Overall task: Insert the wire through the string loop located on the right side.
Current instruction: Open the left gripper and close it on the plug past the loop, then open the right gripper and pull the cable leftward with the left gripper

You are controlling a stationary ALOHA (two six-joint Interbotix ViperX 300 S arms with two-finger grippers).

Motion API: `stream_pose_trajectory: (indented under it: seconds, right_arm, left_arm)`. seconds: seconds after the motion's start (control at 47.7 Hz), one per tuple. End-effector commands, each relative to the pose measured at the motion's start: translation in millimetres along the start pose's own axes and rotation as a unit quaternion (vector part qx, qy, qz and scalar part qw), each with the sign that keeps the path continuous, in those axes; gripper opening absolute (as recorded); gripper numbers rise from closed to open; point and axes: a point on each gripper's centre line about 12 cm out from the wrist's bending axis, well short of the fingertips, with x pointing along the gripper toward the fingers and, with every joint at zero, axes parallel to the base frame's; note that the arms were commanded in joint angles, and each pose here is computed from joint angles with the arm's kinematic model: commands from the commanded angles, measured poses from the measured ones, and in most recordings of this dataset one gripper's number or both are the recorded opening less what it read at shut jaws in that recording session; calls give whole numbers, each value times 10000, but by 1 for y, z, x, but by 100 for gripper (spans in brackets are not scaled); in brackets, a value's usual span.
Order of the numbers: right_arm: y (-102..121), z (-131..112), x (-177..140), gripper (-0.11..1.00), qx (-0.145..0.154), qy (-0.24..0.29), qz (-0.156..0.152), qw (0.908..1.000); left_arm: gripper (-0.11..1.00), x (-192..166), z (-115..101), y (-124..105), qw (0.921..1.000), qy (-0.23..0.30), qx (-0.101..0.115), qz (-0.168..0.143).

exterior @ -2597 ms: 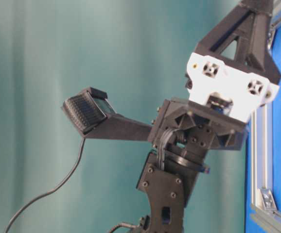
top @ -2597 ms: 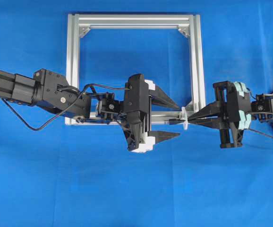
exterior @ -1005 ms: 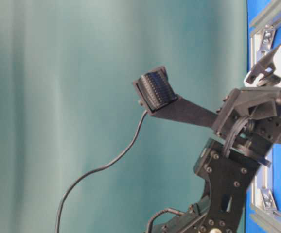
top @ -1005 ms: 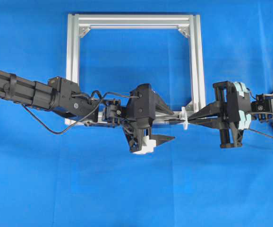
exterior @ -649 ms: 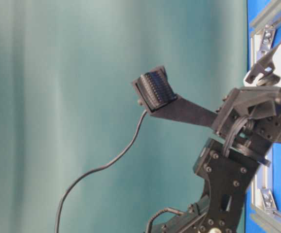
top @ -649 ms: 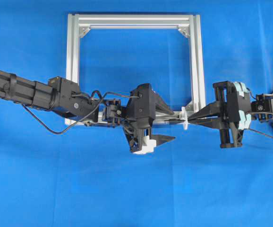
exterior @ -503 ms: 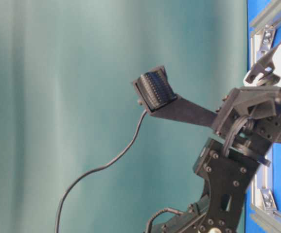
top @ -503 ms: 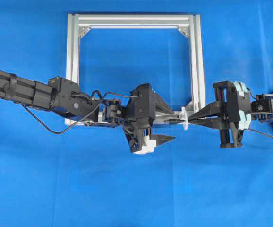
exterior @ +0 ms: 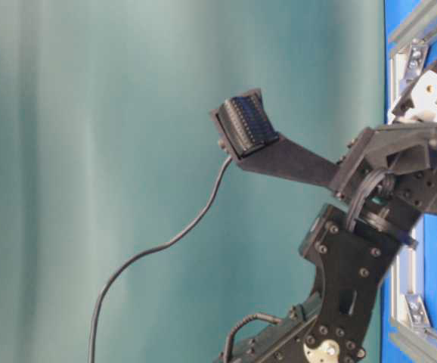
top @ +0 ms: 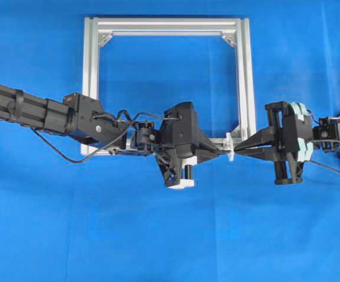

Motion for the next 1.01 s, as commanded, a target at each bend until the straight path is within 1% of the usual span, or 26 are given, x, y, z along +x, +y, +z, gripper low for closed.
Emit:
stream_pose_trajectory:
  seconds: [0.0, 0.607, 0.691, 0.754, 0.838, 0.984]
  right_arm:
    - [0, 8, 2, -4, 21, -138, 1, 9999]
    - [1, 4, 3, -4, 31, 46, -6, 10000]
    - [1, 4, 3, -2, 38, 46, -6, 10000]
    - [0, 4, 3, 5, 60, 46, -10, 10000]
    - [0, 4, 3, 22, 76, 46, -10, 10000]
    - [0, 3, 3, 68, 66, 84, -17, 9999]
  left_arm:
    - [8, -2, 19, -4, 9997, -250, 16, -51]
    - [8, -3, 17, -5, 9997, -218, 5, -55]
    - [8, -3, 18, -5, 9997, -226, 4, -56]
    - [8, -3, 16, -5, 9998, -211, 5, -54]
    - [8, -4, 17, -6, 9998, -210, 8, -62]
    - [8, -8, 17, -5, 9998, -211, 5, -54]
